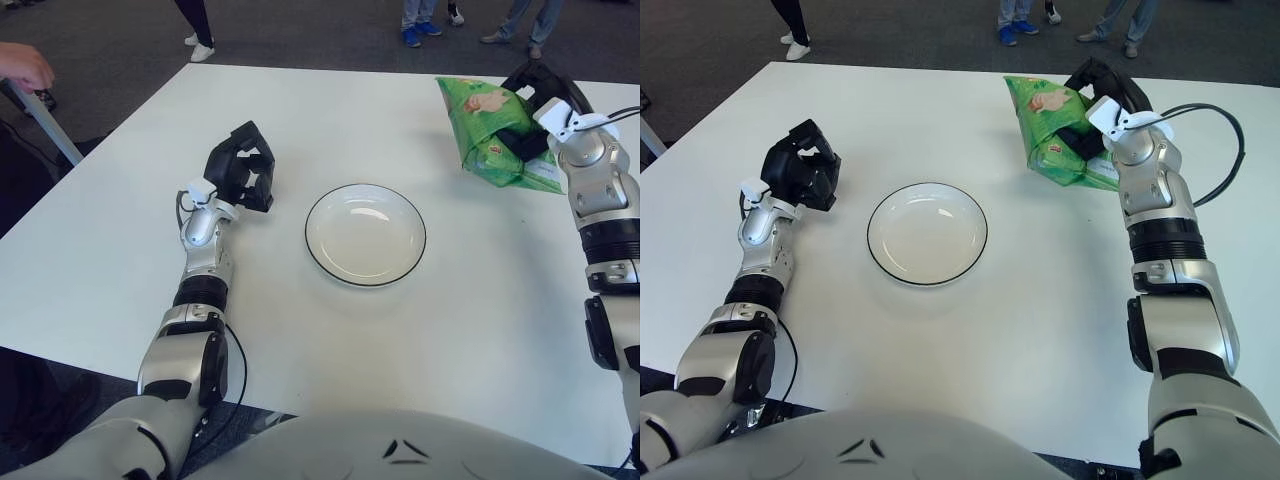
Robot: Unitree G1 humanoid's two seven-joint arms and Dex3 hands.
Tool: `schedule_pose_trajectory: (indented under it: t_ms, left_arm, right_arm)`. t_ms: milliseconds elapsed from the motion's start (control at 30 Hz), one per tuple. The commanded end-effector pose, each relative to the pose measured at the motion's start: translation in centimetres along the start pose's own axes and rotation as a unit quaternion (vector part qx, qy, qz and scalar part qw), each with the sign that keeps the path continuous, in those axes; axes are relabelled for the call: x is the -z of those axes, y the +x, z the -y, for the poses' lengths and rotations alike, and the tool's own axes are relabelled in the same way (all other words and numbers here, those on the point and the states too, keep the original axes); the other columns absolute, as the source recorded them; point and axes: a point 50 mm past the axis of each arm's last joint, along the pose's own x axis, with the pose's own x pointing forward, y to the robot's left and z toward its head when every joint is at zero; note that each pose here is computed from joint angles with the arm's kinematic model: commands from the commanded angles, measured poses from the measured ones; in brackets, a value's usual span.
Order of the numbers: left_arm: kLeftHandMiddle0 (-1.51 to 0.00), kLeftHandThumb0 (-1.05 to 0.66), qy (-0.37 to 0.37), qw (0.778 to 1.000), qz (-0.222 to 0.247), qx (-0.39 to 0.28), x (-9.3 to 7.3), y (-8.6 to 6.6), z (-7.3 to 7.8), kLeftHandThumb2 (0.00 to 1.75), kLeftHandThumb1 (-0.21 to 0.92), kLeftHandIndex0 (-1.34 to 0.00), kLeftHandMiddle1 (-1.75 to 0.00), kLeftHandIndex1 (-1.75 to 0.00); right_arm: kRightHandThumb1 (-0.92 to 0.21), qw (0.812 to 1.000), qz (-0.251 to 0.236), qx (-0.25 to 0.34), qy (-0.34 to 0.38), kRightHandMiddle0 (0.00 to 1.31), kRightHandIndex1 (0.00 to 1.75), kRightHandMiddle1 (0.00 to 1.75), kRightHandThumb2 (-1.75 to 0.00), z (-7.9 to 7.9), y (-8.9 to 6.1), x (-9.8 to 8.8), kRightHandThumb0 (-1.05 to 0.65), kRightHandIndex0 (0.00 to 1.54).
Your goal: Put the snack into the plate.
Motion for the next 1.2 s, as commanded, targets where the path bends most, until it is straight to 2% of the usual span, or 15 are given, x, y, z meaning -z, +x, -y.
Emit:
schedule_pose_trajectory:
  t_ms: [0, 400, 500, 633, 1067, 1167]
  left_arm:
    - [-1.36, -0.56, -0.042, 0.995, -0.087, -0.029, 3.4, -4.5, 0.8, 1.55, 0.13, -0.77, -1.75, -1.75]
    - [-1.36, -0.55, -0.049, 0.994, -0.09, -0.033, 3.5, -4.4, 0.8, 1.52, 0.15, -0.75, -1.75, -1.75]
    - [-1.36, -0.55, -0.049, 0.994, -0.09, -0.033, 3.5, -4.4, 0.8, 1.52, 0.15, -0.75, -1.75, -1.75]
    - [-1.36, -0.55, -0.055, 0.994, -0.093, -0.034, 3.6, -4.4, 0.8, 1.52, 0.15, -0.75, -1.75, -1.75]
    - [-1.35, -0.54, -0.049, 0.994, -0.095, -0.036, 3.7, -4.4, 0.8, 1.51, 0.16, -0.74, -1.75, -1.75]
    - [-1.35, -0.55, -0.049, 0.993, -0.097, -0.037, 3.7, -4.4, 0.8, 1.51, 0.16, -0.75, -1.75, -1.75]
  right_arm:
    - [0.03, 1.0, 0.017, 0.012, 0.024, 0.65, 1.64, 1.75, -1.68, 0.8, 0.0, -1.5, 0.0, 0.9]
    - [0.04, 0.997, 0.073, 0.037, -0.003, 0.65, 1.6, 1.75, -1.68, 1.6, -0.4, -4.4, 0.0, 0.93]
    - [0.03, 0.996, 0.079, 0.04, -0.005, 0.65, 1.62, 1.75, -1.67, 1.6, -0.5, -4.6, 0.0, 0.91]
    - [0.03, 0.99, 0.121, 0.057, -0.033, 0.65, 1.64, 1.75, -1.68, 1.4, -1.1, -6.2, 0.0, 0.9]
    - [0.11, 0.977, 0.201, 0.03, -0.06, 0.71, 1.59, 1.75, -1.74, 0.9, -1.8, -8.2, 0.0, 0.98]
    - [0.11, 0.97, 0.236, 0.015, -0.054, 0.71, 1.59, 1.75, -1.75, 0.4, -2.2, -9.0, 0.0, 0.98]
